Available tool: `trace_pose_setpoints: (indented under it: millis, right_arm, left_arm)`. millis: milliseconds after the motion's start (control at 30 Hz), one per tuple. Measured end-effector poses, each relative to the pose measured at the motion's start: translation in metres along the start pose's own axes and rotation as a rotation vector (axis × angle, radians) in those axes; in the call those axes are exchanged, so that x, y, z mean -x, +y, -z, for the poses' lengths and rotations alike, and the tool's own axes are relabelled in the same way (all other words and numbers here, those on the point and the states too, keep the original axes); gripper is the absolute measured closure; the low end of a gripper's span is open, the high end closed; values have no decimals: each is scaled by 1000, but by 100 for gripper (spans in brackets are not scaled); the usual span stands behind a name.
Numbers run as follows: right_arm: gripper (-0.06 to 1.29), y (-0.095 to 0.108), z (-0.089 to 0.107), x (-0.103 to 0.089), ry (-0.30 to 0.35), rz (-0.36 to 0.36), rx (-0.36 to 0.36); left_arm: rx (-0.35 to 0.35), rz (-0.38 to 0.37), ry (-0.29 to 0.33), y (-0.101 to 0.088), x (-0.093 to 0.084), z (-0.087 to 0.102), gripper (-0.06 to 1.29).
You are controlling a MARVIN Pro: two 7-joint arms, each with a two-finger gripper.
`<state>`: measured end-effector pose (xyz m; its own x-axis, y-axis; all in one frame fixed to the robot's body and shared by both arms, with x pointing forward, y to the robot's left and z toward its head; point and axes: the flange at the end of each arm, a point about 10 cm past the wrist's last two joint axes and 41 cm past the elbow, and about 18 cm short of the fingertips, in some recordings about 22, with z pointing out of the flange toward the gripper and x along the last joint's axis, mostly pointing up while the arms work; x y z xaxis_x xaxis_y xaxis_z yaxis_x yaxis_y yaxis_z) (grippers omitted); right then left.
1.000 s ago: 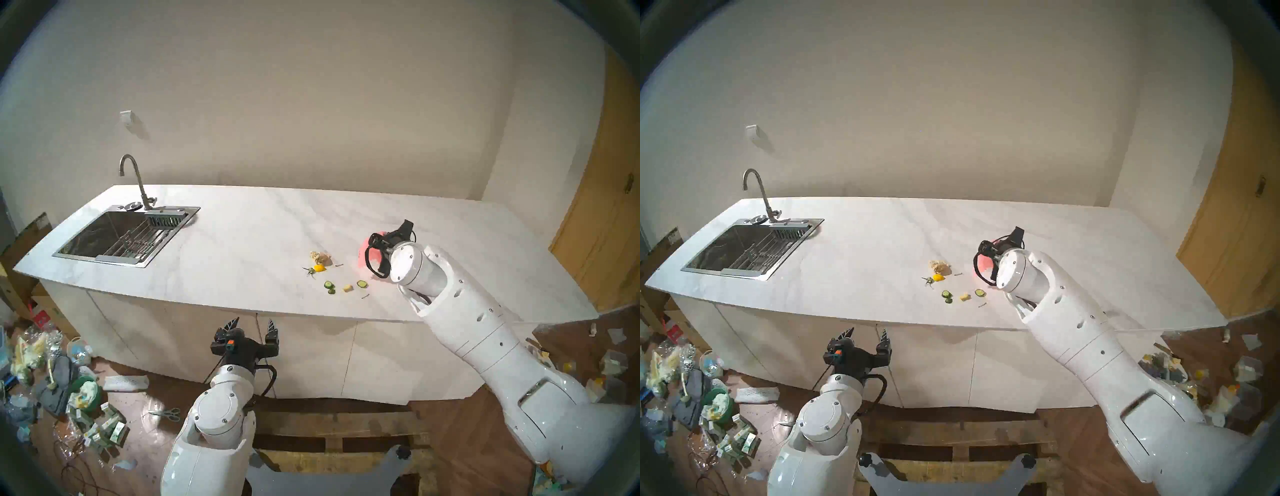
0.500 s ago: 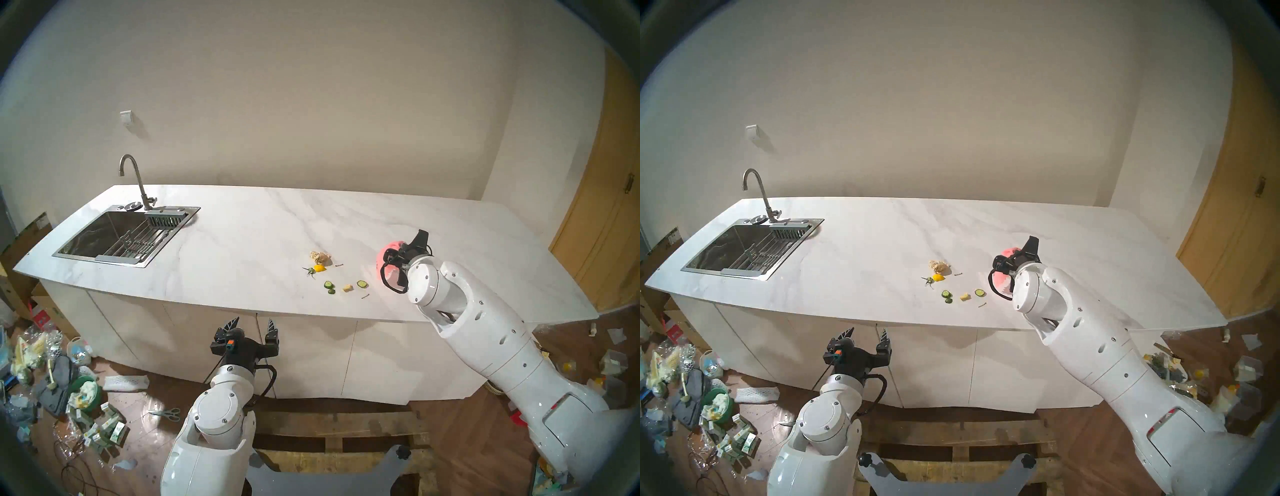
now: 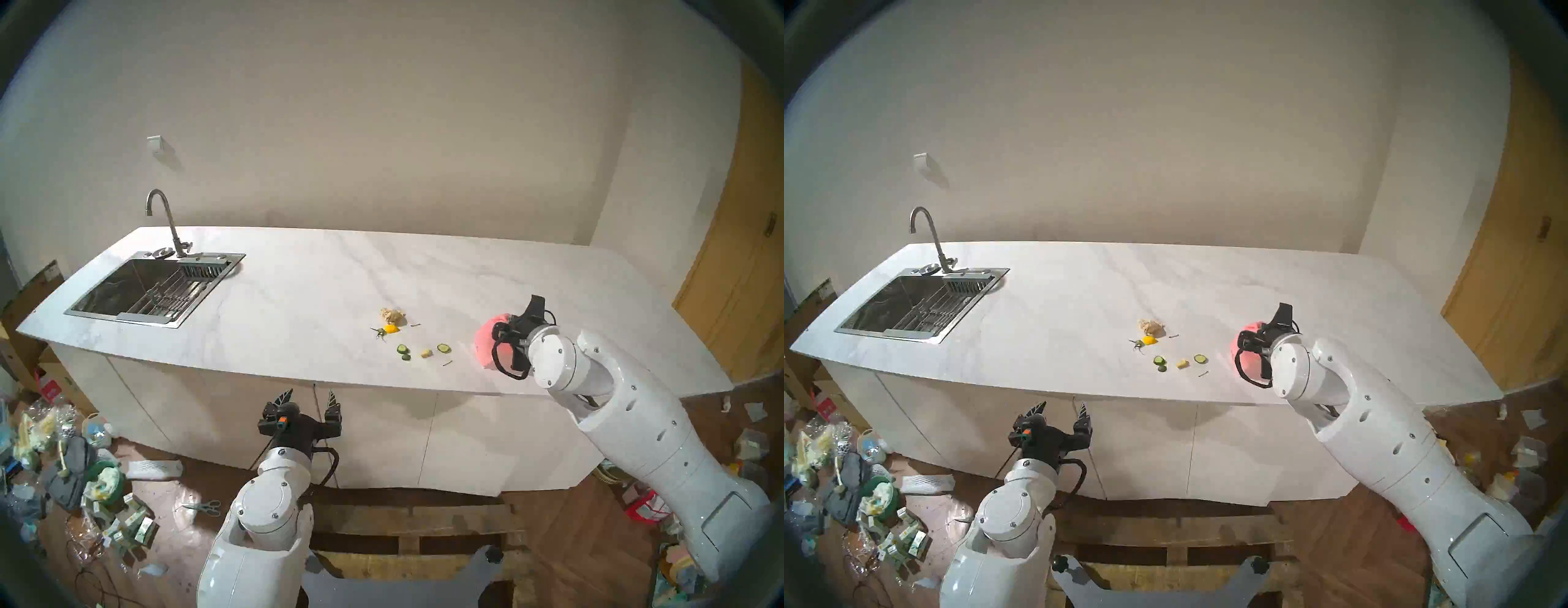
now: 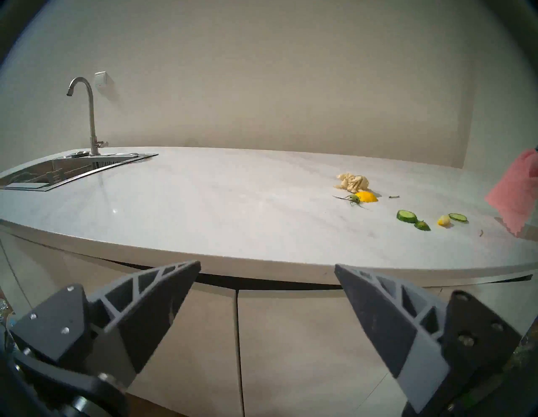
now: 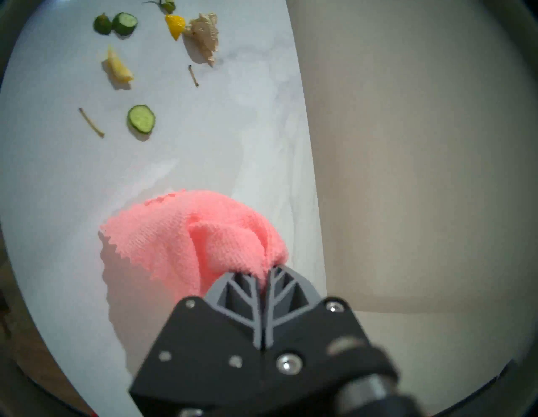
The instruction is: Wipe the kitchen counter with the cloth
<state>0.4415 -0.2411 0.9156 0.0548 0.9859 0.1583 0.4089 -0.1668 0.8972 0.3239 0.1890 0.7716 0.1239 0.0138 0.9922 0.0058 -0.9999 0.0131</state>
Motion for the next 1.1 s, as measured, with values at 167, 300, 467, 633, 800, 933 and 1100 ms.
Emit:
trace_pose_setpoints:
  millis: [167, 300, 467, 633, 800, 933, 1100]
  right_arm:
    - [125, -3, 14, 1, 21, 4, -26]
    - [125, -7, 22, 1, 25, -5, -13]
    - [125, -15, 21, 1, 10, -21, 35]
    - [125, -25, 18, -5, 16, -17, 35]
    - [125, -38, 16, -18, 35, -11, 16]
    - [125, -46, 14, -30, 51, -8, -1]
    - [125, -50, 6, -37, 47, -7, -13]
  left_arm:
    - [0, 0, 0, 0, 0, 0, -2]
    - [0, 0, 1, 0, 0, 0, -2]
    - [1, 0, 1, 0, 0, 0, -2]
    - [1, 0, 1, 0, -1, 0, -2]
    - [1, 0, 1, 0, -1, 0, -2]
    - [1, 0, 1, 0, -1, 0, -2]
    - [1, 0, 1, 0, -1, 0, -2]
